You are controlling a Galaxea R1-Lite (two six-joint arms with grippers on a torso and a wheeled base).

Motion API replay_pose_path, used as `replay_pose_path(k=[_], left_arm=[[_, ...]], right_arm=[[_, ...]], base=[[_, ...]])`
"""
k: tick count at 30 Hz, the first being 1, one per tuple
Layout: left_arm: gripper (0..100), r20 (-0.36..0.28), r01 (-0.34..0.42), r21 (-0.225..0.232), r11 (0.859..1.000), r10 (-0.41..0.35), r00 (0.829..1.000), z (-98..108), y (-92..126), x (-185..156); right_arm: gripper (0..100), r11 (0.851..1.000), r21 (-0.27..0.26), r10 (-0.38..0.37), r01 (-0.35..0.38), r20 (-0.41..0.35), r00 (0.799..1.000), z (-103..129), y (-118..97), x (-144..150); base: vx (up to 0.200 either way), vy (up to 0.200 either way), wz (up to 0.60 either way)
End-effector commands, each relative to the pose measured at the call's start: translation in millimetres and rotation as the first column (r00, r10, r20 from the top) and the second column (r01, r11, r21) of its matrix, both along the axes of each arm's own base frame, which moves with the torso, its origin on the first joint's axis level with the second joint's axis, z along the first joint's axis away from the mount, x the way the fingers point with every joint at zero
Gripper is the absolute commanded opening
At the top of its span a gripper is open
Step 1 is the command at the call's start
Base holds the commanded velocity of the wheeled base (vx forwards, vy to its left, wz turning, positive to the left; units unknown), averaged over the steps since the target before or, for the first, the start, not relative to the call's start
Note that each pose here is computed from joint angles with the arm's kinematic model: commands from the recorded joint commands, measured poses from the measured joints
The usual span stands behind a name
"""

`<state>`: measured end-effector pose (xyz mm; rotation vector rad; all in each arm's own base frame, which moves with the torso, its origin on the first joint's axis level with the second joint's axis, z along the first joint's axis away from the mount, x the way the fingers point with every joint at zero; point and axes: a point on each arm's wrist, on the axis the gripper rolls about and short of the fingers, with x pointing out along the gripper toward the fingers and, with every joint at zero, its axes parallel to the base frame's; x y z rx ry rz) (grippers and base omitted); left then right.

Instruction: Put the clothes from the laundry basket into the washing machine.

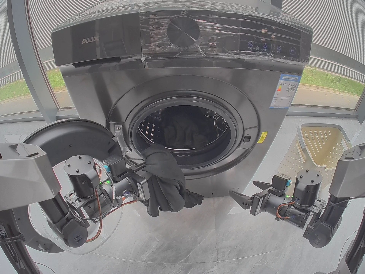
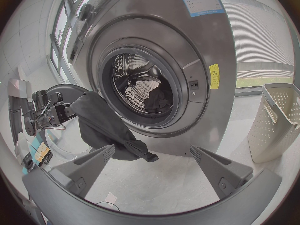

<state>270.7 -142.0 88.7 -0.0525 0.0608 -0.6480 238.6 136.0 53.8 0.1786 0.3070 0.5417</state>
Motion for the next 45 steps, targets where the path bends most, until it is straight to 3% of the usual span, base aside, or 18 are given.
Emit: replay_pose_path(k=[1,25,31,45], left_arm=[[0,-0.012,0.01,0.007,1.0,-0.01,1.0,-4.9,-3.2,-0.6],[0,-0.015,-0.011,0.009,1.0,0.011,1.0,-6.3,-7.9,-1.8],[0,-0.018,-0.03,0.011,0.999,0.03,0.999,-7.4,-7.9,-1.0],[0,-0.032,-0.031,0.022,0.999,0.032,0.999,-13.4,-8.8,0.6]], right_arm=[[100,1.0,-0.006,0.0,0.0,-0.009,1.0,-3.1,0.6,0.5],[100,1.0,-0.013,0.001,-0.002,-0.023,1.0,-6.7,0.7,-0.1],[100,1.0,-0.013,0.001,-0.002,-0.023,1.0,-6.7,0.7,-0.1],[100,1.0,-0.014,0.001,-0.002,-0.024,1.0,-6.9,0.6,-0.4]], base=[[0.0,0.0,0.0],[0.0,0.0,0.0],[0.0,-0.2,0.0],[0.0,0.0,0.0]])
